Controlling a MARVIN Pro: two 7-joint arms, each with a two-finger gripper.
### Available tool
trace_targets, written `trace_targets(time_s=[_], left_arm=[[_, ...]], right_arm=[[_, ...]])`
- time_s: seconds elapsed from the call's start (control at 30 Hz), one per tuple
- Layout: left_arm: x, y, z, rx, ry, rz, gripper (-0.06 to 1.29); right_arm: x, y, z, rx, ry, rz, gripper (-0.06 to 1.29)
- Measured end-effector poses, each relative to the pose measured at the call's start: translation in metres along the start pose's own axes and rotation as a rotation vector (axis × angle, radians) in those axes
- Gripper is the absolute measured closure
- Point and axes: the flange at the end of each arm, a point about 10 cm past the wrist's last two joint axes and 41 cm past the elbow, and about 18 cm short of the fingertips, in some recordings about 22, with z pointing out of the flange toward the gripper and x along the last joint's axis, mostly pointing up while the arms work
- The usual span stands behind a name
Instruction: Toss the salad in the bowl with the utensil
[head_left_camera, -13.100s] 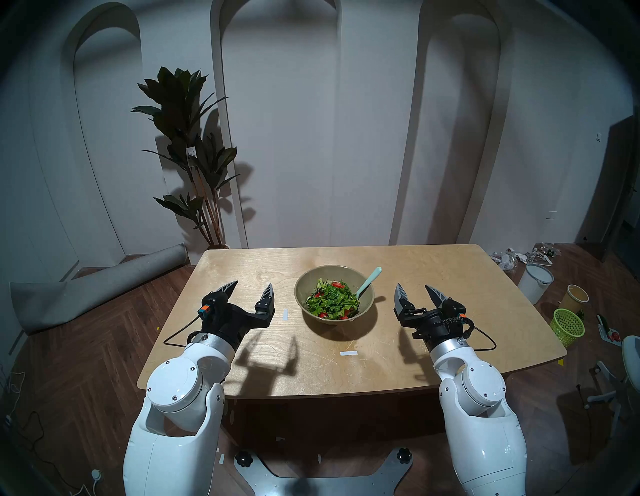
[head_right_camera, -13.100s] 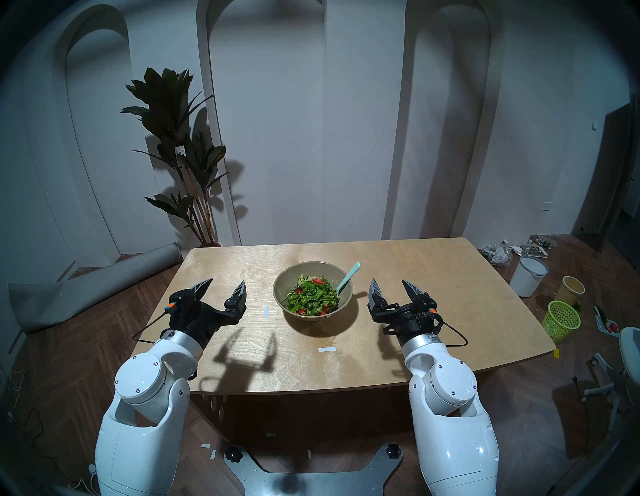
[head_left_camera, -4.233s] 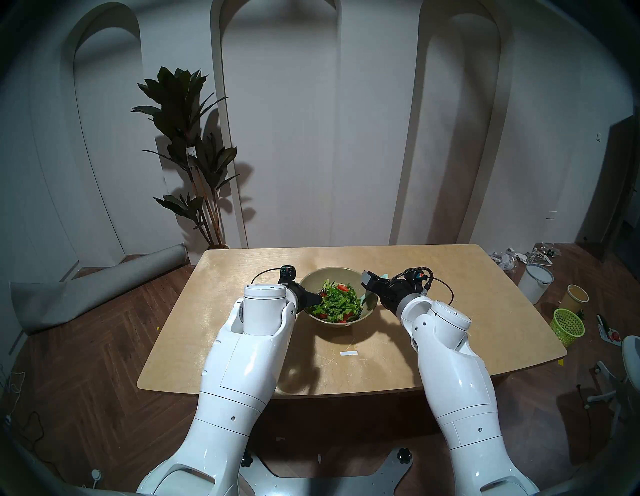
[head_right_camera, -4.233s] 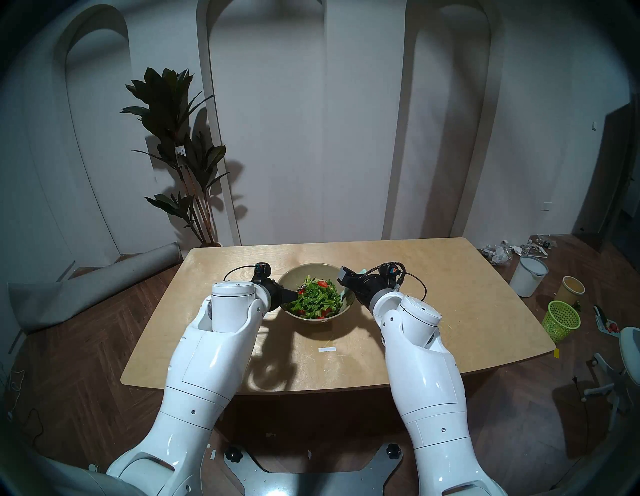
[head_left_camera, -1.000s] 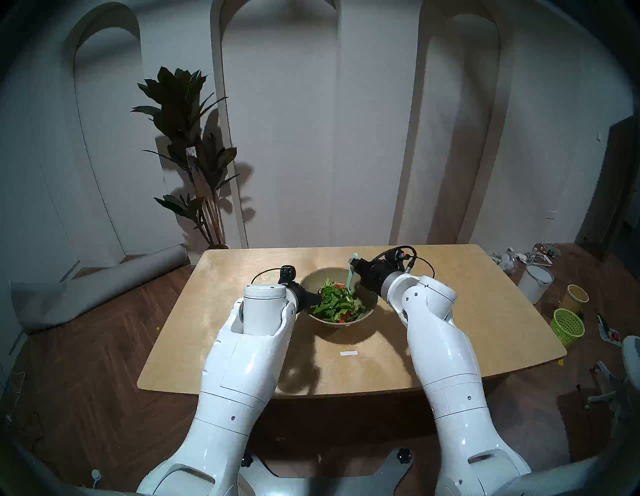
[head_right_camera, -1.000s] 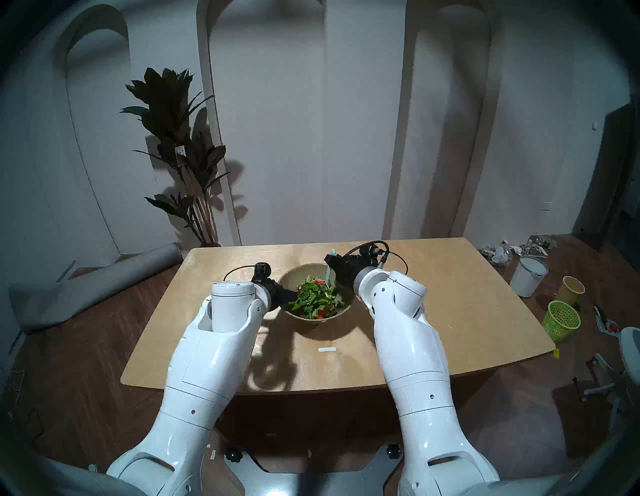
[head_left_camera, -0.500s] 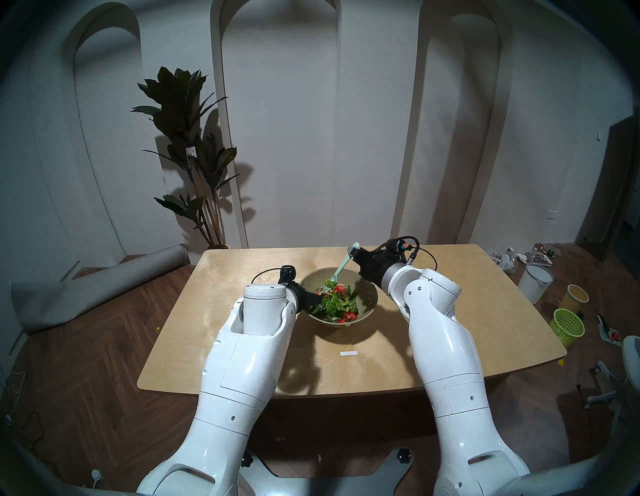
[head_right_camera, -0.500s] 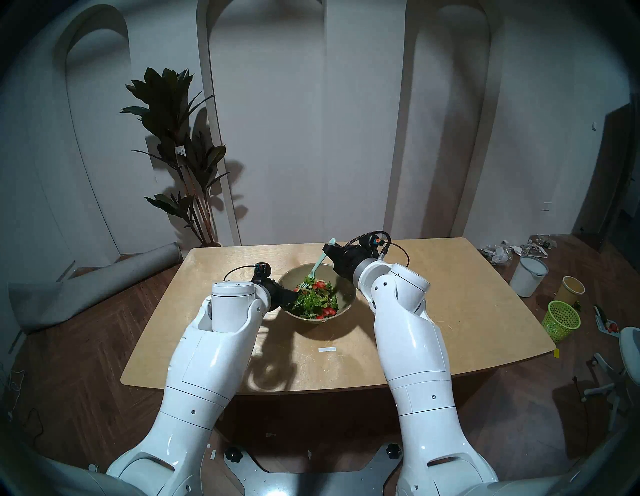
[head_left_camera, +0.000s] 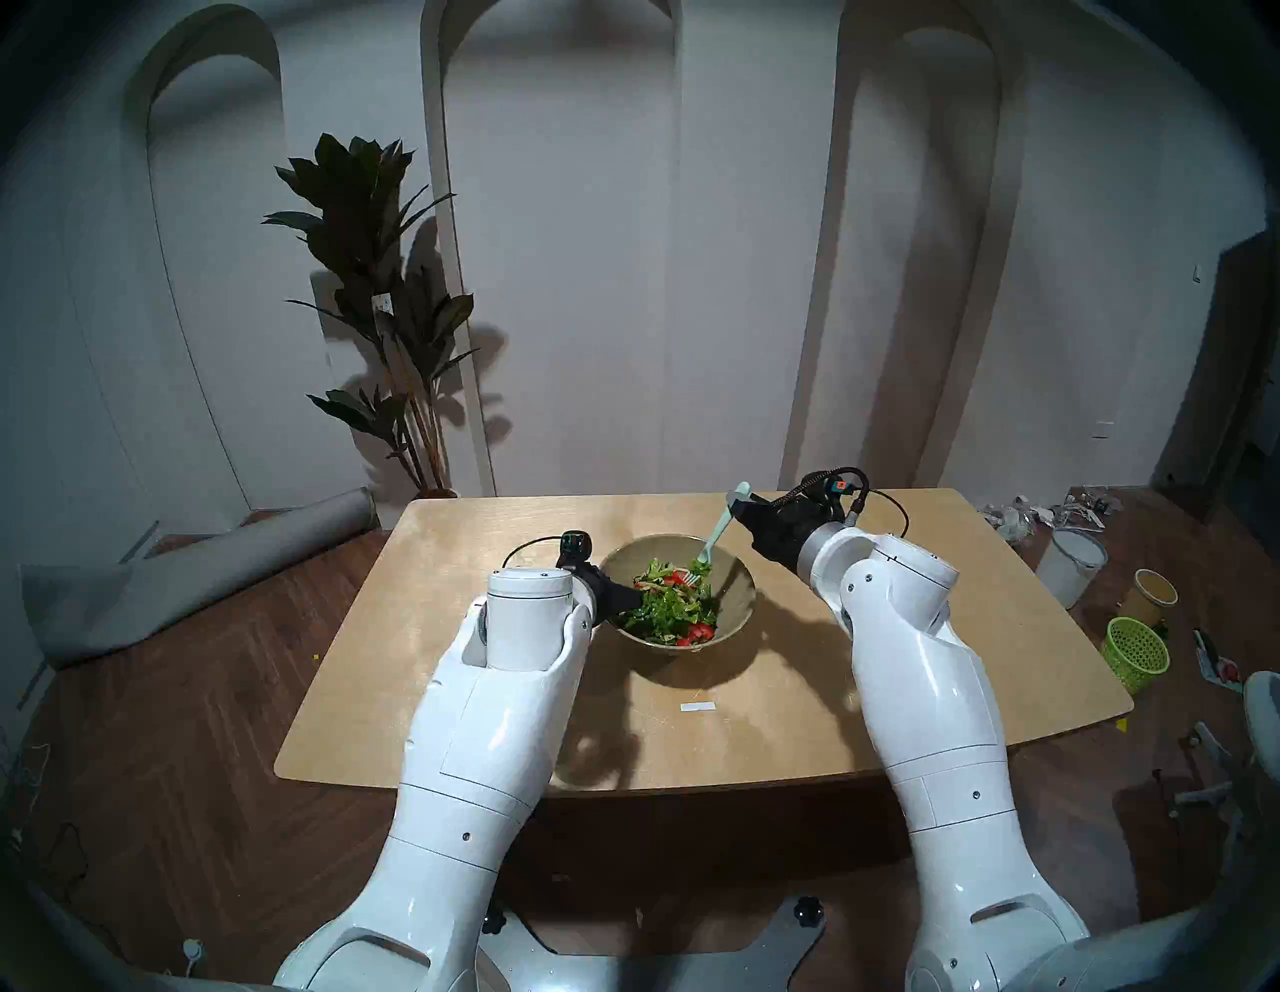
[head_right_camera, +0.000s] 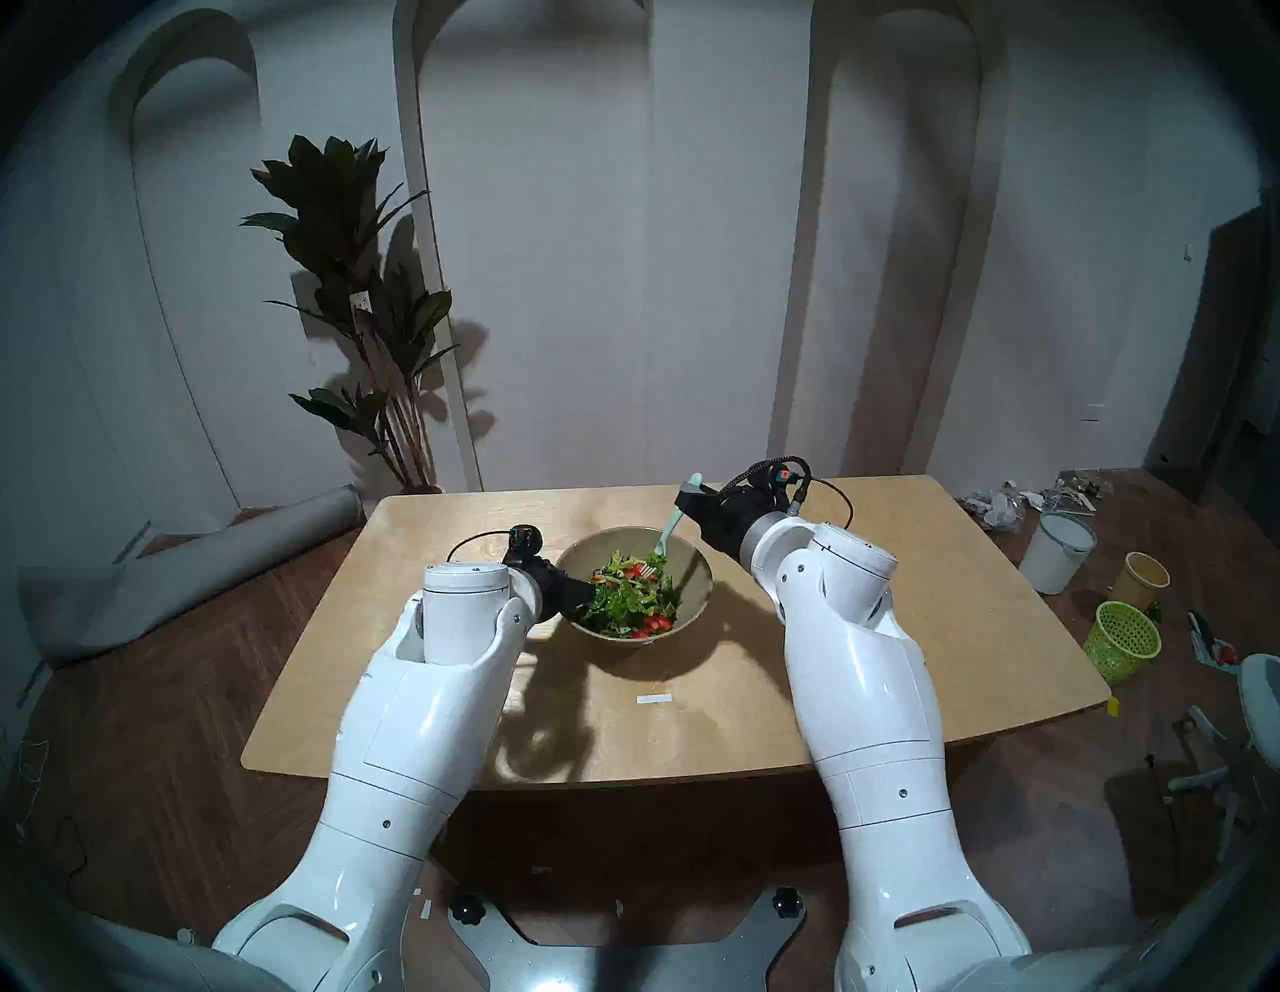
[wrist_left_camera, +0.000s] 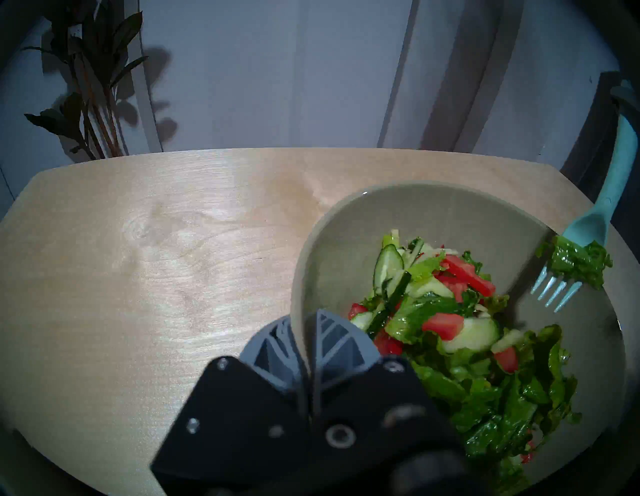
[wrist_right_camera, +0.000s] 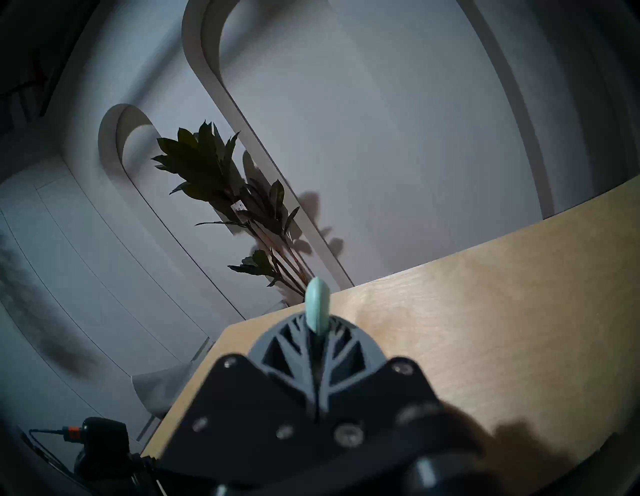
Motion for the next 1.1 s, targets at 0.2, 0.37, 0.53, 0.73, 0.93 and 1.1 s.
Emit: trace_targets(time_s=[0.2, 0.37, 0.53, 0.73, 0.93, 1.1], left_arm=[[0.000, 0.000, 0.000, 0.000, 0.000, 0.000, 1.25], [0.000, 0.000, 0.000, 0.000, 0.000, 0.000, 1.25], [0.000, 0.000, 0.000, 0.000, 0.000, 0.000, 1.25], [0.000, 0.000, 0.000, 0.000, 0.000, 0.000, 1.25], [0.000, 0.000, 0.000, 0.000, 0.000, 0.000, 1.25], [0.000, 0.000, 0.000, 0.000, 0.000, 0.000, 1.25]], right_arm=[[-0.018, 0.008, 0.002, -0.013, -0.054, -0.031, 1.26], [-0.033, 0.018, 0.008, -0.032, -0.098, -0.049, 1.26], [-0.043, 0.023, 0.014, -0.046, -0.123, -0.061, 1.26], [-0.051, 0.023, 0.022, -0.043, -0.142, -0.048, 1.26], [-0.059, 0.019, 0.030, -0.023, -0.159, 0.014, 1.26], [-0.059, 0.014, 0.032, 0.007, -0.160, 0.077, 1.26]])
